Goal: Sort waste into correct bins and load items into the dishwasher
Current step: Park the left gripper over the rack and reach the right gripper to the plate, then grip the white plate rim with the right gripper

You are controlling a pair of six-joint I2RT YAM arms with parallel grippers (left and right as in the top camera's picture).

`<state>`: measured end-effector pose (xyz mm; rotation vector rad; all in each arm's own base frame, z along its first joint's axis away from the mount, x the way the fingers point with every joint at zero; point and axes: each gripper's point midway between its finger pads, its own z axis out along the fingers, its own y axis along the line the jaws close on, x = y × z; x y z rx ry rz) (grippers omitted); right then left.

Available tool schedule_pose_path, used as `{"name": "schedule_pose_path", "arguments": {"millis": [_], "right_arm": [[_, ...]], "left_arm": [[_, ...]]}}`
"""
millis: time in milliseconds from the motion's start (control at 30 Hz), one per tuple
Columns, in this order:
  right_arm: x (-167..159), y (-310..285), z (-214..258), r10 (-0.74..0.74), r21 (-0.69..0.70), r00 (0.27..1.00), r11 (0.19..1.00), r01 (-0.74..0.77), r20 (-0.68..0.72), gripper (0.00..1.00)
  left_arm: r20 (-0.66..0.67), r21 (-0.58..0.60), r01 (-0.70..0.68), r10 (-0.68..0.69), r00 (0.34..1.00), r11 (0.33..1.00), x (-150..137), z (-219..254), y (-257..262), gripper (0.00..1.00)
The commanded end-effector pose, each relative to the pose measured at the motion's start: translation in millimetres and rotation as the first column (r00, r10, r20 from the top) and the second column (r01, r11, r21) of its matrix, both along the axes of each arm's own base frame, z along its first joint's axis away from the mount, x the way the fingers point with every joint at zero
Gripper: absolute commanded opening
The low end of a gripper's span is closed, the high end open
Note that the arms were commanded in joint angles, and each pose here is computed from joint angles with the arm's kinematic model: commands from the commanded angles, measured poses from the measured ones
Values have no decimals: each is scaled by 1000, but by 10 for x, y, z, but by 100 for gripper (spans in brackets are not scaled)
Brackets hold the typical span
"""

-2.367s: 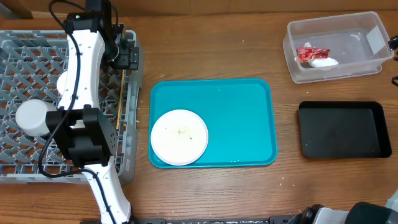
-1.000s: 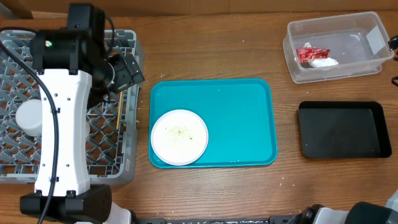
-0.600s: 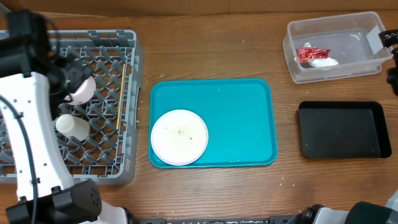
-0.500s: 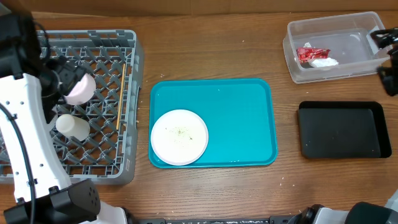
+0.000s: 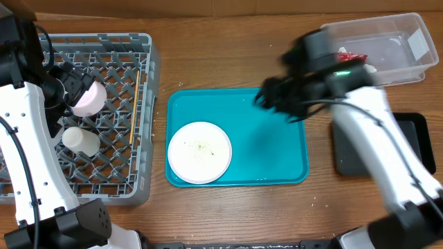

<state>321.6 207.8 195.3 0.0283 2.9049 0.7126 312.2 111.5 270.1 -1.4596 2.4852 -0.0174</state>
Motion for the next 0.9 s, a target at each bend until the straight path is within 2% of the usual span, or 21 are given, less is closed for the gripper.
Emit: {"name": "schedule_pose_path", "arguments": {"millis": [0, 33, 100, 167, 400, 700, 867], "right_arm": [[-107, 214, -476, 17, -104, 996, 994, -26, -86, 60], [-141, 301, -597, 40, -116, 993, 992, -52, -109, 59], [-224, 491, -908, 88, -149, 983, 982, -113, -163, 49], [-270, 550, -1072, 104, -172, 976, 975, -138, -193, 45], [-363, 613, -1460, 117, -214, 954, 960, -179, -275, 45], [-317, 646, -1698, 102, -222, 952, 960, -171, -290, 48], [-289, 368, -1873, 5, -364, 966, 926, -103, -260, 48]], "left_arm": [[6, -2, -23, 23, 1000, 1000, -21, 17, -7, 100], [6, -2, -23, 23, 1000, 1000, -20, 18, -6, 100], [6, -2, -23, 23, 1000, 1000, -20, 18, -6, 100], [9, -1, -23, 23, 1000, 1000, -15, 19, -4, 100], [9, -1, -23, 23, 1000, 1000, -12, 19, -4, 100], [10, -1, -23, 23, 1000, 1000, -11, 19, -3, 100], [10, -1, -23, 23, 1000, 1000, -11, 19, -3, 100]]}}
